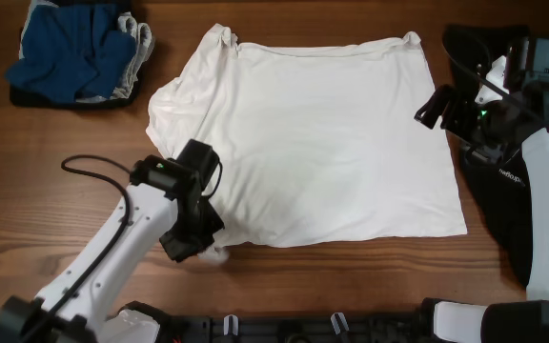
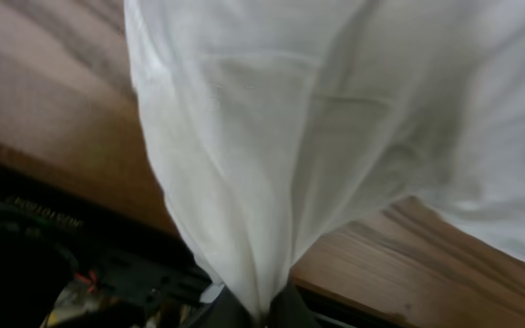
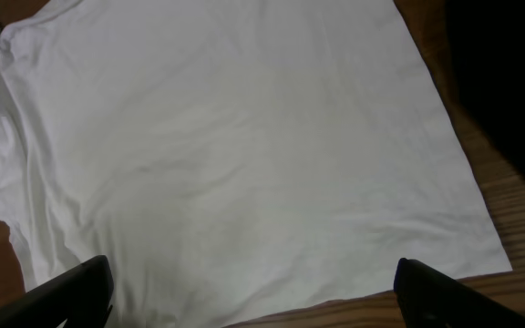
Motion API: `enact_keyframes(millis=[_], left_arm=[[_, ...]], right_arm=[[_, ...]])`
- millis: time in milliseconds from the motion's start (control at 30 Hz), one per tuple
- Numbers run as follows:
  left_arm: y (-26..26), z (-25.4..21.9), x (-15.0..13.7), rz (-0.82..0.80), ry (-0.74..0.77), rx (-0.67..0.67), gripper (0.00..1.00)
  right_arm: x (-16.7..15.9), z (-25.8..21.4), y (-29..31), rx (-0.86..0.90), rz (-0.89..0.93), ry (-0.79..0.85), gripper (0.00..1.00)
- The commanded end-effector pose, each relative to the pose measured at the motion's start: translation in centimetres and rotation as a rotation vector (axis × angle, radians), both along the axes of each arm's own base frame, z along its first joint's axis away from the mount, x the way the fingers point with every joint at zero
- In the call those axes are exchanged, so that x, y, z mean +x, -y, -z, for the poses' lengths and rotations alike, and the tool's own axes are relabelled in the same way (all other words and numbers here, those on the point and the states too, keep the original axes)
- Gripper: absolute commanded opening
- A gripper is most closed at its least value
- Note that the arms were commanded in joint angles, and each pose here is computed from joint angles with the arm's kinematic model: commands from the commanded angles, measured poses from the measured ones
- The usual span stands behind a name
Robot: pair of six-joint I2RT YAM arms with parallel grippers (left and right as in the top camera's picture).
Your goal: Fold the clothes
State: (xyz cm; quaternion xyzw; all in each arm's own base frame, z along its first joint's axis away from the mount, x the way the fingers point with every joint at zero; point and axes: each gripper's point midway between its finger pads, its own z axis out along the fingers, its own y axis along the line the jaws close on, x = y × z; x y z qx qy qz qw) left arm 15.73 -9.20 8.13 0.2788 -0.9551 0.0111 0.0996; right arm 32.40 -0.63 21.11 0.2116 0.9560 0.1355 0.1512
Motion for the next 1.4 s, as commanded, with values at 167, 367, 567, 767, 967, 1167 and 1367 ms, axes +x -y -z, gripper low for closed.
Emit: enact_keyframes(millis=[167,367,567,767,967,1167,1367], left_arm=[[-0.2,-2.0,8.2,0.046,0.354,0.035,0.04],[-1.3,-2.9,14.7,0.003,0.611,0.144,0.05],[-0.8,-2.3,17.0,0.068,0.665,0.160,1.00],[0.3,-2.1,15.0,0.290,0.600,0.110,0.80],[2.8,1.3,14.3,0.499,0.526,0.092,0.73],[4.2,5.9,13.5,0.592,0.406,0.073,0.75],[3.4,7.8,12.2,0.530,0.310,0.093,0.76]], right_arm=[[0.2,0.0,-0.4,0.002,-0.045,0.014,0.99],[0.3,-0.1,-0.4,0.002,-0.045,0.018,1.00],[0.3,-0.1,-0.4,0.001,-0.045,0.018,0.99],[0.3,-0.1,-0.4,0.000,-0.046,0.020,0.99],[0.7,-0.2,-0.4,-0.002,-0.046,0.038,0.99],[0.7,-0.2,-0.4,-0.003,-0.047,0.037,1.00],[0.7,-0.2,-0.4,-0.003,-0.047,0.038,1.00]])
